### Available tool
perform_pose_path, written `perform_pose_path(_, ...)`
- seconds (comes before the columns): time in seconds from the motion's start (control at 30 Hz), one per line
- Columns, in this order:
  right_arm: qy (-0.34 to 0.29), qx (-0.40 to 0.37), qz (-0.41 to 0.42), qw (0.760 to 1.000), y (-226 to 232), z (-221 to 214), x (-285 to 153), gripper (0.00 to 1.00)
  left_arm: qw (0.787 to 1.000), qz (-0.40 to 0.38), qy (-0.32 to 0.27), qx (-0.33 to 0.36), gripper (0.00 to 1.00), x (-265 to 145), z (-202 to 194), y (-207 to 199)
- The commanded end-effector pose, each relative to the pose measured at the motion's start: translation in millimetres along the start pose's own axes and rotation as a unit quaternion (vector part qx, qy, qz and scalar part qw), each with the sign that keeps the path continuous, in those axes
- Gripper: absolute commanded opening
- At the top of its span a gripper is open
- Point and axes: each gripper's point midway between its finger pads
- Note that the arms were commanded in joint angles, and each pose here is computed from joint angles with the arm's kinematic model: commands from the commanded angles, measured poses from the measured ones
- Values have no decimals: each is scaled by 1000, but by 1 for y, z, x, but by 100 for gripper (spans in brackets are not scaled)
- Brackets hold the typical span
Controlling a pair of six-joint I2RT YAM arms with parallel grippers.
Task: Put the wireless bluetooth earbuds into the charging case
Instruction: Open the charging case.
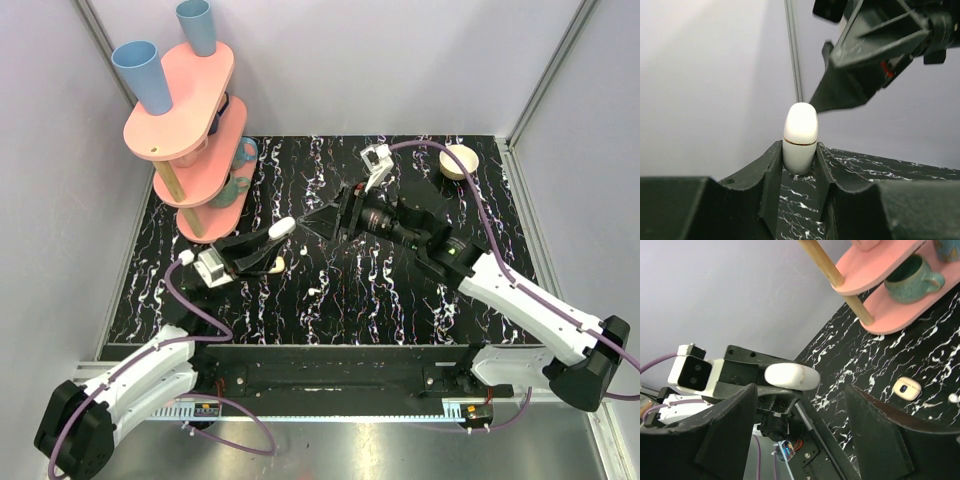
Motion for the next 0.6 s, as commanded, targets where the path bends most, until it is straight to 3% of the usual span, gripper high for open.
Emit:
perform_pose_path(0.0,8,-91,8,996,9,16,-6,72,1000,13,-4,-13,0,6,8,4)
perform_pose_path(0.27,44,-106,-4,993,4,4,1,40,998,1,30,-47,0,16,1,0)
perform_pose_path(0.57,70,-124,-31,989,-6,-7,7,36,997,-9,46,-62,0,19,0,-4)
Point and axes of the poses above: each gripper's point midway between its finger pads, its own x axis out along the fingers, its own y axis along the line the jaws close on, z = x × y, and after that the axes turned 8 degrees about -x, right-handed
